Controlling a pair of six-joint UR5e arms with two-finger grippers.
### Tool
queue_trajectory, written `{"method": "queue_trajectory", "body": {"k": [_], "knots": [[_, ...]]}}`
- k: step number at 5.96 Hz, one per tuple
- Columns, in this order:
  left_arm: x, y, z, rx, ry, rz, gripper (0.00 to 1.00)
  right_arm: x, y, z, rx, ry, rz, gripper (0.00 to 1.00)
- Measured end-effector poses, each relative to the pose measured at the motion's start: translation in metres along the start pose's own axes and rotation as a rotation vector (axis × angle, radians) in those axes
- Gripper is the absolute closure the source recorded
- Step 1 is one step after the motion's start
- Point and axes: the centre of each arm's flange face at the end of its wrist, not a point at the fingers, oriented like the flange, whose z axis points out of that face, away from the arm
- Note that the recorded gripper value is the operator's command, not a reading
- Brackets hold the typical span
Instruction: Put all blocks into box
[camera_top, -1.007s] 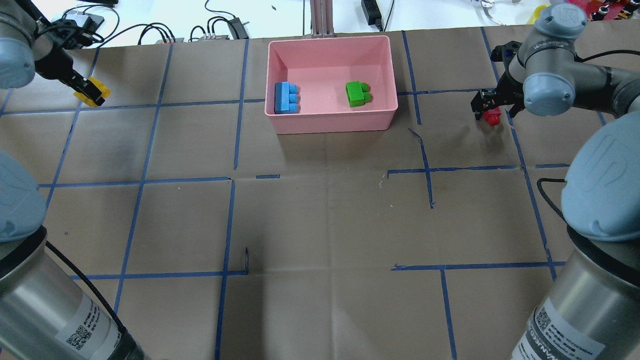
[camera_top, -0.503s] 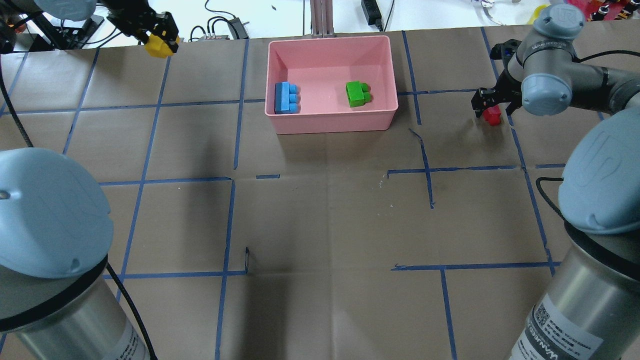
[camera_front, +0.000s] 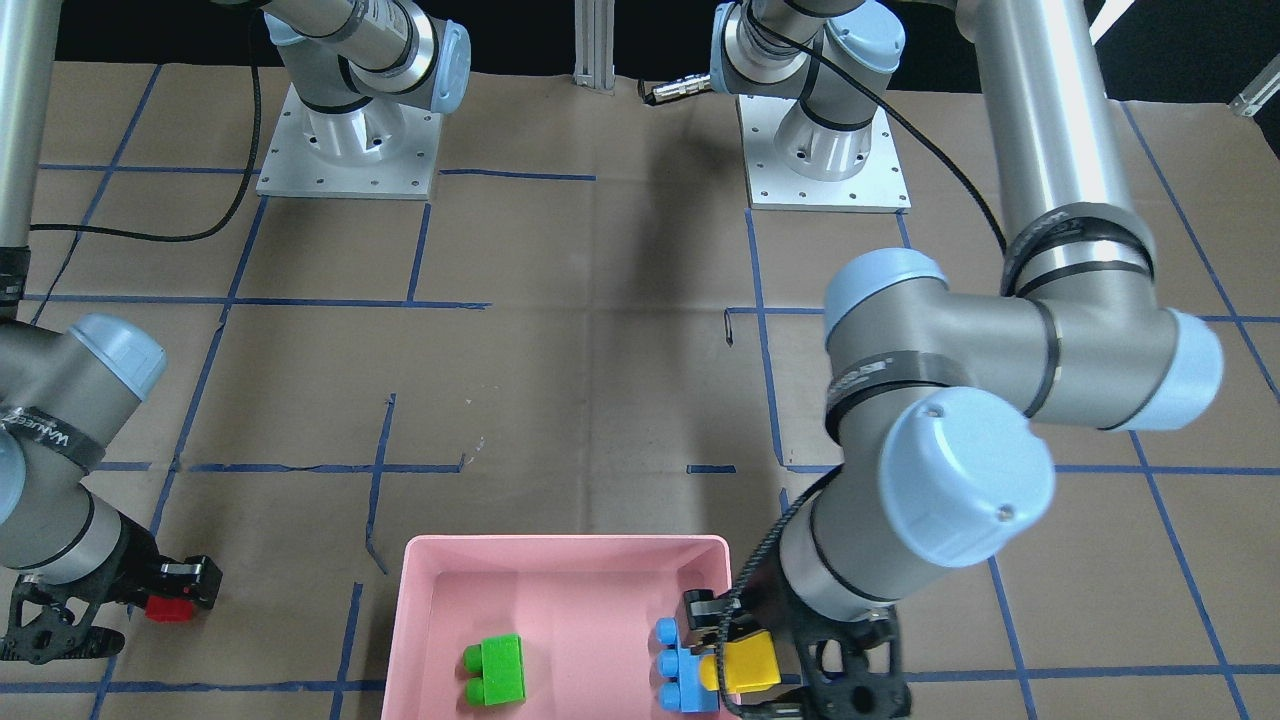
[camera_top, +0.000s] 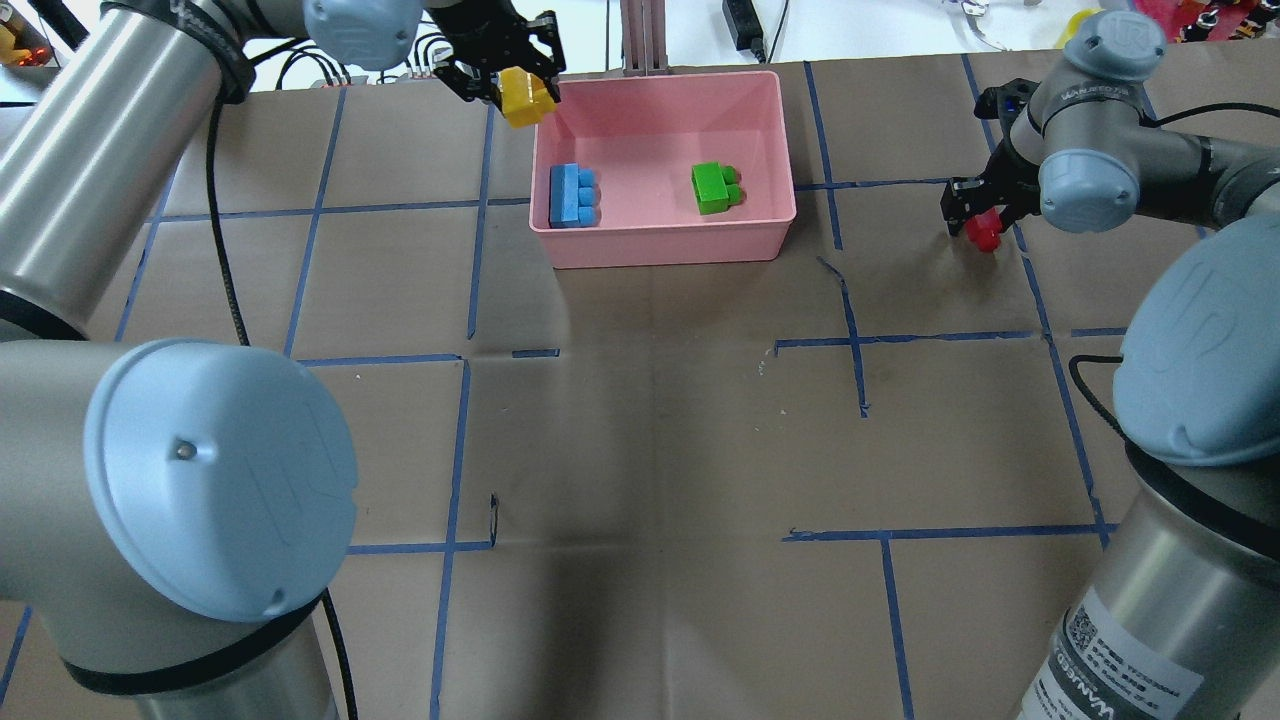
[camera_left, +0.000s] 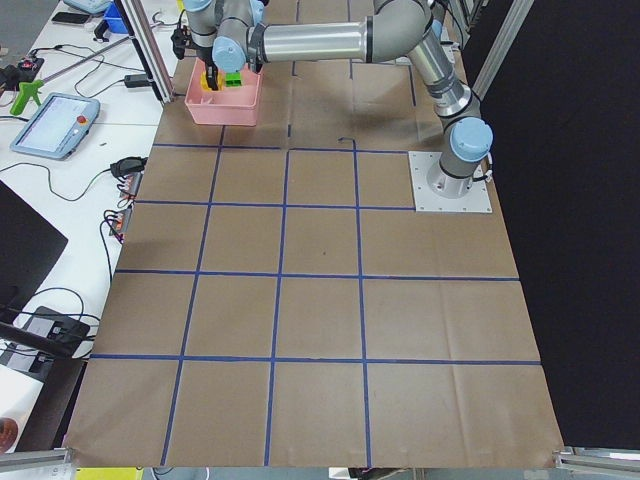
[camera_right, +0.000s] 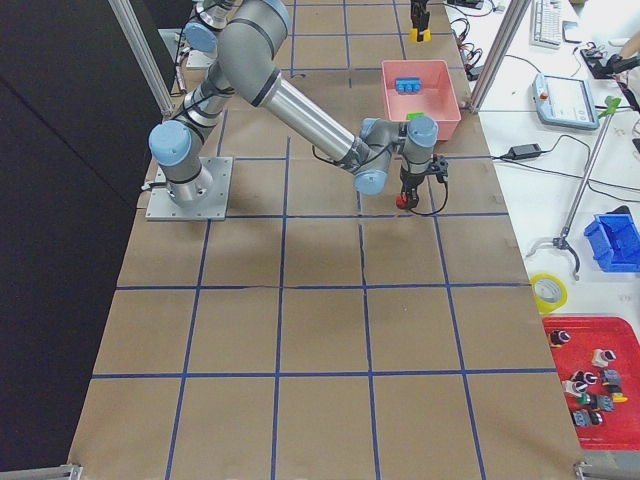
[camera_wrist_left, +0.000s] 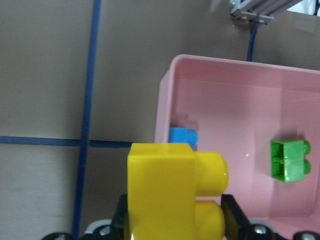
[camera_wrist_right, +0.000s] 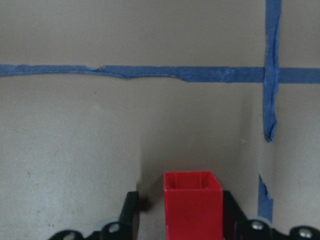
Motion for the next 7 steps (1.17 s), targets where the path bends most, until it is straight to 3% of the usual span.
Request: {"method": "queue_trajectory", "body": {"k": [1,2,4,6,7], "knots": [[0.018,0.003,0.04,-0.003,0.0,-0.018,0.61,0.0,0.0,-0.002,-0.001,0.001,-0.002,0.95],[0.021,0.002,0.066,0.006,-0.02,-0.021,0.03,0.001,0.001,-0.005,0.002,0.003,-0.004,0.95],[0.028,0.008,0.062,0.047,-0.123,-0.009,0.01,-0.001,0.001,-0.041,0.043,0.023,-0.03,0.95],[0.037,0.027,-0.011,0.06,-0.138,0.003,0.01,-0.008,0.009,-0.118,0.136,0.064,-0.054,0.95],[0.027,0.038,-0.056,0.048,-0.143,0.027,0.01,-0.019,0.016,-0.154,0.157,0.071,-0.073,0.95]]}}
